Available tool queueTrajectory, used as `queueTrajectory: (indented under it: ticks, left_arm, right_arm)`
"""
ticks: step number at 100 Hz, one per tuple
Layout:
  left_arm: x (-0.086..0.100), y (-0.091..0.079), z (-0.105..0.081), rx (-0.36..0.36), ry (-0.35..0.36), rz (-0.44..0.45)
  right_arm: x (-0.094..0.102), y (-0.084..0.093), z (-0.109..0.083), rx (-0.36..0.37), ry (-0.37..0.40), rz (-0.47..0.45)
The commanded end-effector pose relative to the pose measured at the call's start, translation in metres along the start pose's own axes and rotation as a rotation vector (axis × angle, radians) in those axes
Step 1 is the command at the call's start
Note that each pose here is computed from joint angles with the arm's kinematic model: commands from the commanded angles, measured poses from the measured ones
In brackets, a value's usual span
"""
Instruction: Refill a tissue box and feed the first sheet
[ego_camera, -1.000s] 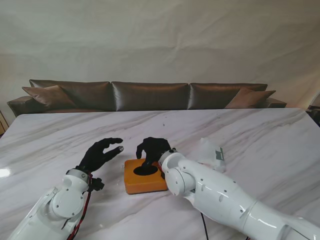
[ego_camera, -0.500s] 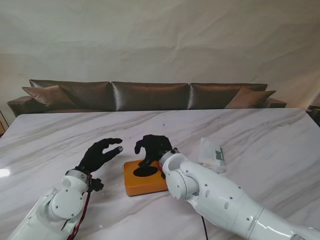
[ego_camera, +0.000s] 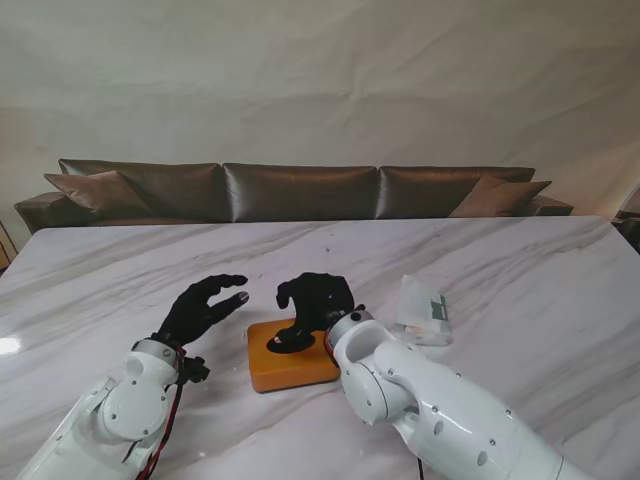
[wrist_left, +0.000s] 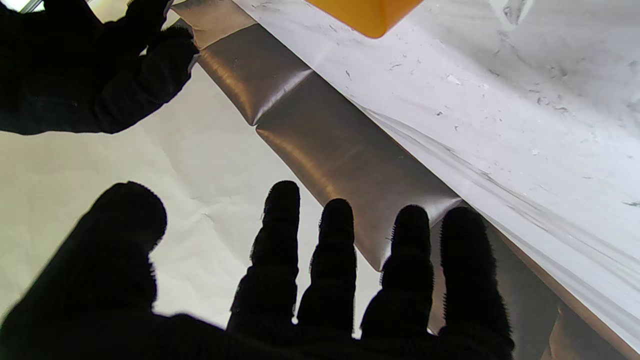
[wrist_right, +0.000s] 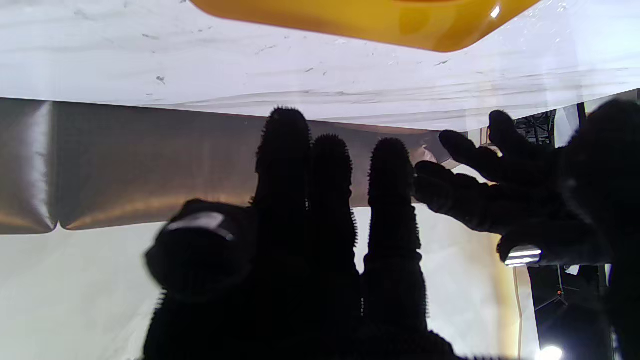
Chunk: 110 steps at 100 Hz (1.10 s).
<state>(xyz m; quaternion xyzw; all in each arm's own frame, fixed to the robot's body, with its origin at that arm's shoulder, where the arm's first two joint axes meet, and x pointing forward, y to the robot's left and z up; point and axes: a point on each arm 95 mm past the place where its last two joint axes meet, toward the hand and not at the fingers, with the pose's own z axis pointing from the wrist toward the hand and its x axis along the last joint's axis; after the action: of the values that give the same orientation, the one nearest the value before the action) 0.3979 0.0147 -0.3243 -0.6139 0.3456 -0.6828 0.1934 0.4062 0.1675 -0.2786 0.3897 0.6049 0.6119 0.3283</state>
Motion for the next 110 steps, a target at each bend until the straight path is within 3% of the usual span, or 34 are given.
queueTrajectory:
  ticks: [1,32,110]
  left_arm:
    - [0.005,0.004,-0.003,-0.016,0.015,-0.005]
    - [0.006,0.005,-0.007,-0.017,0.020,-0.009]
    - [0.001,0.008,-0.007,-0.028,0.015,-0.023]
  right_arm:
    - [0.003,-0.004,-0.005,0.029,0.005,-0.005]
    - [0.005,-0.022,-0.008,0.114,0.005,-0.020]
    - [0.008,-0.056,0.000,0.193,0.035,-0.008]
